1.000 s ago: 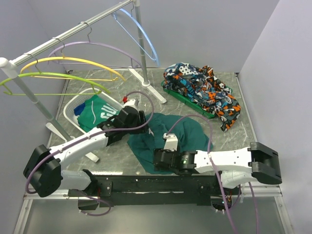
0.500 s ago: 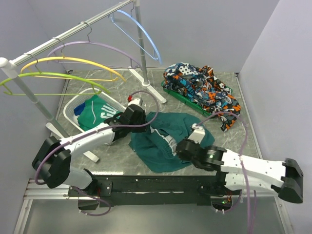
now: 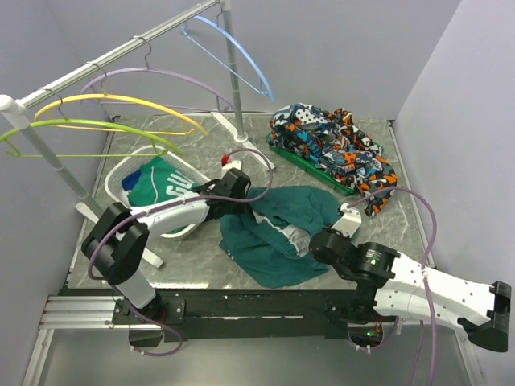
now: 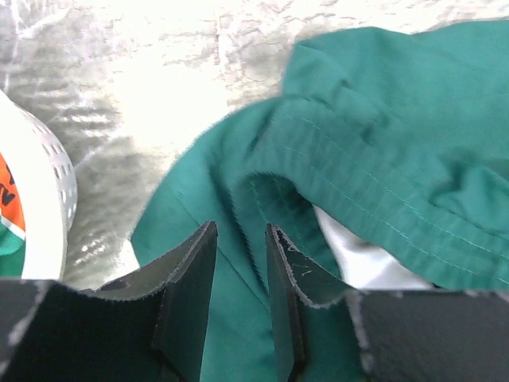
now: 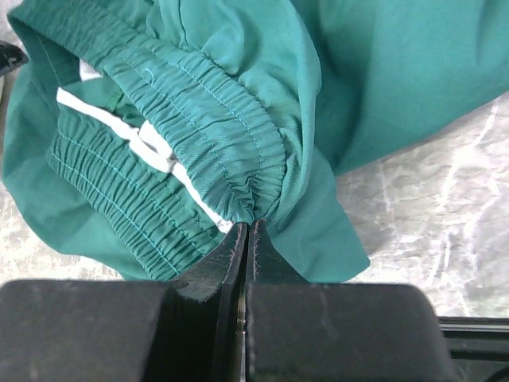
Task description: Place the shorts on the hanger
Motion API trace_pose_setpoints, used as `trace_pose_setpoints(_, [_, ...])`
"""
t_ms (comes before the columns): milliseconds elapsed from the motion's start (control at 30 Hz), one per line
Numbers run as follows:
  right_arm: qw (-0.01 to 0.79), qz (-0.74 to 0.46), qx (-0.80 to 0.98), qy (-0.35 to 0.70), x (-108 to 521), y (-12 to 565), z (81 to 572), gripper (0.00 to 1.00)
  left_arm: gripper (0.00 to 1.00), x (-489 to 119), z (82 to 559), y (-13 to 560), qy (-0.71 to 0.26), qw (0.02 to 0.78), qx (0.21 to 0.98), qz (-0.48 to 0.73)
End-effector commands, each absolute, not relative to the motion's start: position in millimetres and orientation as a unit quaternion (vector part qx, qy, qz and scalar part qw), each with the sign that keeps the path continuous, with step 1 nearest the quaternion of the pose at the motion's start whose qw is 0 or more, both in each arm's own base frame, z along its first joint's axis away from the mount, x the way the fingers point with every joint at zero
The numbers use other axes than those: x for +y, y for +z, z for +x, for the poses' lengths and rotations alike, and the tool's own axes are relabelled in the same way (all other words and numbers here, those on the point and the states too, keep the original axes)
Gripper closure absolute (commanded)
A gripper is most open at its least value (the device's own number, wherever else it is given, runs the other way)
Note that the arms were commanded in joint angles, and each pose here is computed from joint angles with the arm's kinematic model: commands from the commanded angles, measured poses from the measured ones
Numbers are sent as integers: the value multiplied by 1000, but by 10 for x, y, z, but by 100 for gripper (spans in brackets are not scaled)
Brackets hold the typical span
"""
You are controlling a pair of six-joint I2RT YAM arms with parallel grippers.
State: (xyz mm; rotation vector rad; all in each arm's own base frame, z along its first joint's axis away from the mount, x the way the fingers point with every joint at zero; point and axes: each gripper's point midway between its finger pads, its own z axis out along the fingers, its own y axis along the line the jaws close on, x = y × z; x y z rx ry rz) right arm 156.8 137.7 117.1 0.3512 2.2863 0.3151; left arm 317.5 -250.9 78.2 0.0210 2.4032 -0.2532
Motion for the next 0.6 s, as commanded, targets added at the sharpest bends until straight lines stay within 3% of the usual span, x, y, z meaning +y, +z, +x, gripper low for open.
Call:
trace_pose_setpoints(0, [433, 157, 880, 117, 1218, 1458, 1669, 100, 62, -2581, 3365, 915, -95, 385, 918, 18])
trace_pose_setpoints(267, [442, 157, 873, 133, 1191, 1565, 1670, 100, 57, -2848, 3392, 809, -161, 399, 902, 45])
trace_pose_setpoints(567, [461, 168, 859, 146, 1094, 1770, 1672, 100, 69, -2875, 3484, 680, -161, 419, 893, 38])
